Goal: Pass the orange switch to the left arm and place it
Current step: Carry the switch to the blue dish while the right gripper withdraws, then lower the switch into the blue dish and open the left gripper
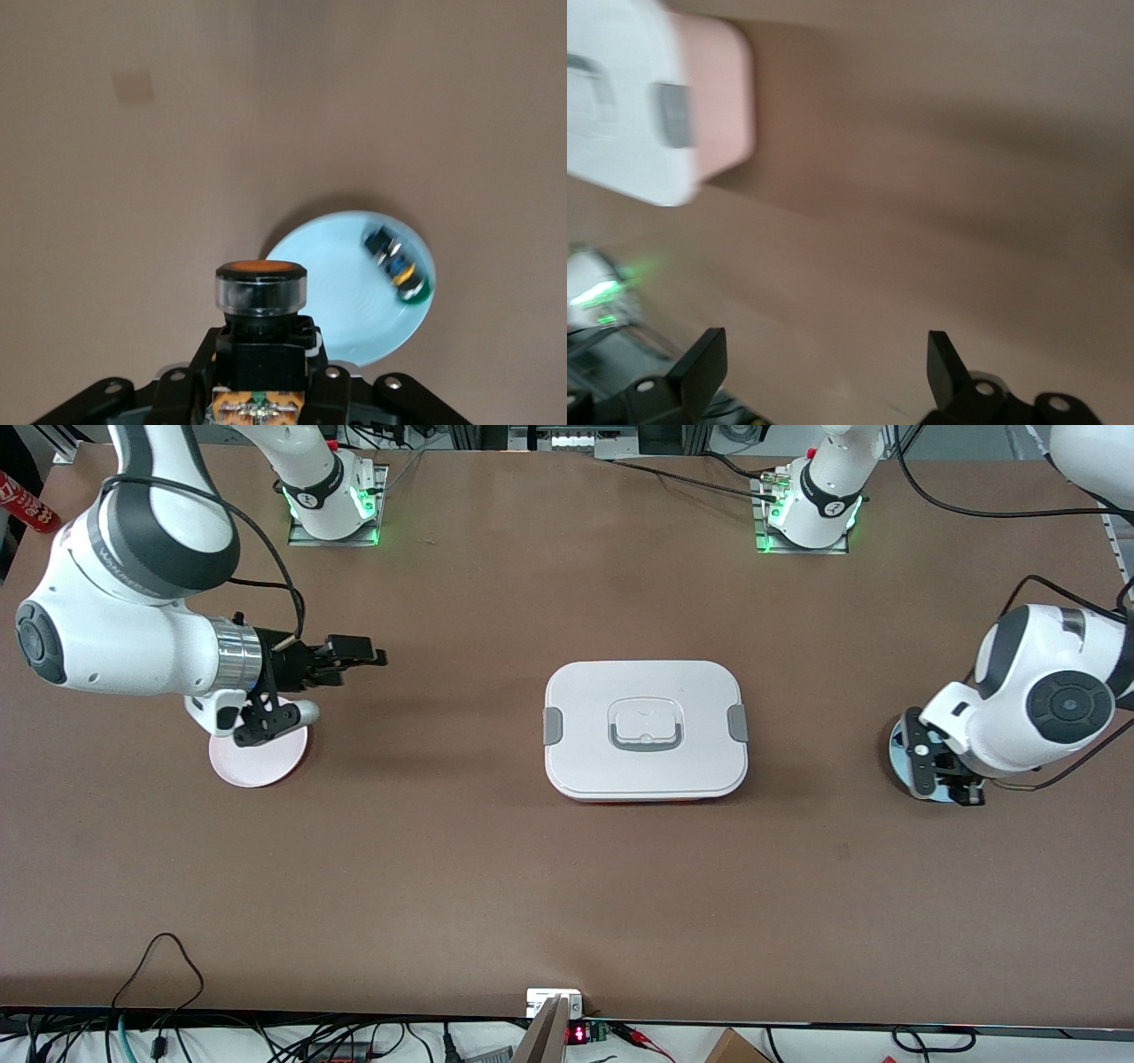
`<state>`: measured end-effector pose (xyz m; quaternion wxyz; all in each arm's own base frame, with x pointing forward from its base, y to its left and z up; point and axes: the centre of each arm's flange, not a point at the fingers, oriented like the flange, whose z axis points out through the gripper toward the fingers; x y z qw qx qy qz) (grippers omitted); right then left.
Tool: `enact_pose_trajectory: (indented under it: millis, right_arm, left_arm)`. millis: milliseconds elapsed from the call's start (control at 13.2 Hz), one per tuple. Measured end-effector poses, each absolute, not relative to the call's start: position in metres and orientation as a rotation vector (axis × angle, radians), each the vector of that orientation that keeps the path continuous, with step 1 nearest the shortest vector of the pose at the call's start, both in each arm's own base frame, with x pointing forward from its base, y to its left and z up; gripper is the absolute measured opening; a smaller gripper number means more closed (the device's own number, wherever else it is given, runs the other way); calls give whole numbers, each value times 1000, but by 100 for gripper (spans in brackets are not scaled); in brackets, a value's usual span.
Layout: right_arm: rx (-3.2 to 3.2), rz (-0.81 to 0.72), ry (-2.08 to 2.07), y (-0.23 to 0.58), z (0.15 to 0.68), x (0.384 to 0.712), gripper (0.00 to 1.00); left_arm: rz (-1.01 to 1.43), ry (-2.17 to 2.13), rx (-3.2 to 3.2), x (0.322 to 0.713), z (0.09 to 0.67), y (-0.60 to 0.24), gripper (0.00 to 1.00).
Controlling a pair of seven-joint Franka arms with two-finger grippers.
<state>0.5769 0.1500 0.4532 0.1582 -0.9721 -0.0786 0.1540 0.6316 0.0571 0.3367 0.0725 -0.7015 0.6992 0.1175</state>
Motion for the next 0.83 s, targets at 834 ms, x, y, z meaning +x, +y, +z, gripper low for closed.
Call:
enact_pose_trajectory:
  millis: [834]
  right_arm:
    - [-3265,111,12,28,544,593,100]
  left_arm:
    - [106,2083,-2140,578,249,124,40]
